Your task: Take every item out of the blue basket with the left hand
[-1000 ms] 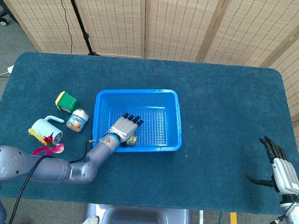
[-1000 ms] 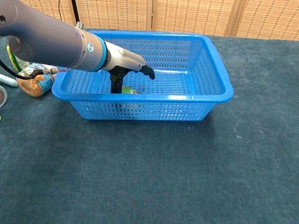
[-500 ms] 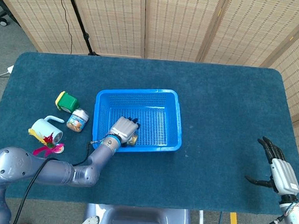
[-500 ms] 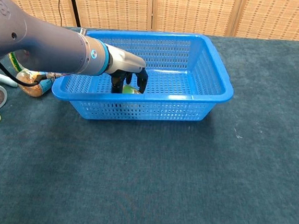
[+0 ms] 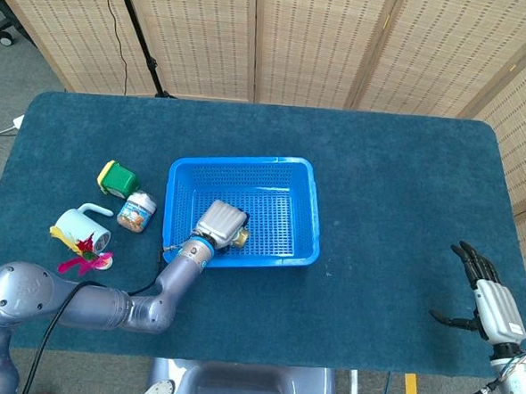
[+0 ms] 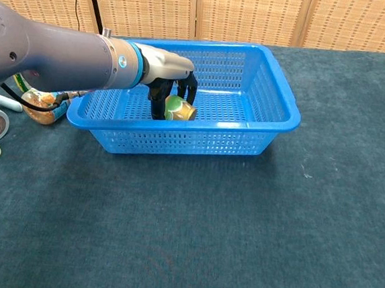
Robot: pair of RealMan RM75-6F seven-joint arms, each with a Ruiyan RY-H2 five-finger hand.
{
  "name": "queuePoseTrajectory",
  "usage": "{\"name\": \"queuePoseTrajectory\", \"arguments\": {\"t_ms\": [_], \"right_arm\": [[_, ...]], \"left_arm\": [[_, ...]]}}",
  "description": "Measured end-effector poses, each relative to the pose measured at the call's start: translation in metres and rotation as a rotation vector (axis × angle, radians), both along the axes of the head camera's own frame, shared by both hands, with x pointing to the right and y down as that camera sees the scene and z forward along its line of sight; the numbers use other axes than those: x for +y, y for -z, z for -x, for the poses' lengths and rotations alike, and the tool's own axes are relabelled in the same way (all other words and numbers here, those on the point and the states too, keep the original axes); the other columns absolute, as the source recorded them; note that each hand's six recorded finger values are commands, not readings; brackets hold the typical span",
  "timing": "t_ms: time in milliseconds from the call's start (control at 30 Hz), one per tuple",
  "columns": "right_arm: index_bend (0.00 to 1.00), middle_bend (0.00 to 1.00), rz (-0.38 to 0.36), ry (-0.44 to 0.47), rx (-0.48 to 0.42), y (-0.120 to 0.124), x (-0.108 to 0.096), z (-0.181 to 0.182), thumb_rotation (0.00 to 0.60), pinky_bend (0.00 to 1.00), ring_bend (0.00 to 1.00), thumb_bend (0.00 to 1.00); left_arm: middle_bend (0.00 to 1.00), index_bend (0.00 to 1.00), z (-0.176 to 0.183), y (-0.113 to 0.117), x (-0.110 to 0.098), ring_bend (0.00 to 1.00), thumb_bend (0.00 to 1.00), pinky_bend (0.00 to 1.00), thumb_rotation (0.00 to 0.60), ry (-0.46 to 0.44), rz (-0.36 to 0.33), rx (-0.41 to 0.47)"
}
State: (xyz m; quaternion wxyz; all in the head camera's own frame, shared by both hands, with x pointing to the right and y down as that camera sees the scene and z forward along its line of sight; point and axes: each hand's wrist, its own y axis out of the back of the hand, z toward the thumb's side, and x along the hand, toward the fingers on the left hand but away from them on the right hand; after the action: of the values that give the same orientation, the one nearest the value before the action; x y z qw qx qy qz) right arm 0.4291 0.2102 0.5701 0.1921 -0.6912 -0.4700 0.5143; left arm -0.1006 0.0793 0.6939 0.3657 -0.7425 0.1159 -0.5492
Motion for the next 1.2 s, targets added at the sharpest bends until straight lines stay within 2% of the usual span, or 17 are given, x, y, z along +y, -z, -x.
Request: {"name": "queuePoseTrajectory", "arguments": {"t_ms": [267, 500, 667, 767, 933, 1200], "right_arm": [[0.00, 0.00, 0.001, 0.010, -0.002, 0.000, 0.001, 0.003, 0.600, 0.00, 0.00, 0.00], [0.00, 0.00, -0.007, 0.027, -0.011, 0.003, 0.003, 0.008, 0.600, 0.00, 0.00, 0.00], [0.00, 0.00, -0.017, 0.043, -0.021, 0.007, 0.005, 0.012, 0.600, 0.00, 0.00, 0.00], [0.00, 0.00, -0.024, 0.054, -0.028, 0.010, 0.007, 0.016, 0.600, 0.00, 0.00, 0.00], [0.00, 0.00, -0.034, 0.067, -0.037, 0.014, 0.010, 0.019, 0.600, 0.00, 0.00, 0.00], [0.00, 0.00, -0.042, 0.082, -0.051, 0.019, 0.013, 0.024, 0.600, 0.00, 0.00, 0.00]], "left_arm": [[0.42, 0.58, 0.005, 0.030, -0.011, 0.42, 0.50, 0.45, 0.600, 0.025, -0.053, 0.096], [0.42, 0.58, 0.025, 0.074, -0.014, 0.42, 0.50, 0.45, 0.600, 0.017, -0.141, 0.210], [0.42, 0.58, 0.048, 0.103, -0.008, 0.42, 0.50, 0.45, 0.600, -0.002, -0.209, 0.291], [0.42, 0.58, 0.062, 0.118, 0.000, 0.42, 0.50, 0.45, 0.600, -0.027, -0.241, 0.345], [0.42, 0.58, 0.092, 0.133, 0.028, 0.42, 0.50, 0.45, 0.600, -0.099, -0.257, 0.407], [0.42, 0.58, 0.149, 0.126, 0.089, 0.42, 0.50, 0.45, 0.600, -0.196, -0.226, 0.411]]}}
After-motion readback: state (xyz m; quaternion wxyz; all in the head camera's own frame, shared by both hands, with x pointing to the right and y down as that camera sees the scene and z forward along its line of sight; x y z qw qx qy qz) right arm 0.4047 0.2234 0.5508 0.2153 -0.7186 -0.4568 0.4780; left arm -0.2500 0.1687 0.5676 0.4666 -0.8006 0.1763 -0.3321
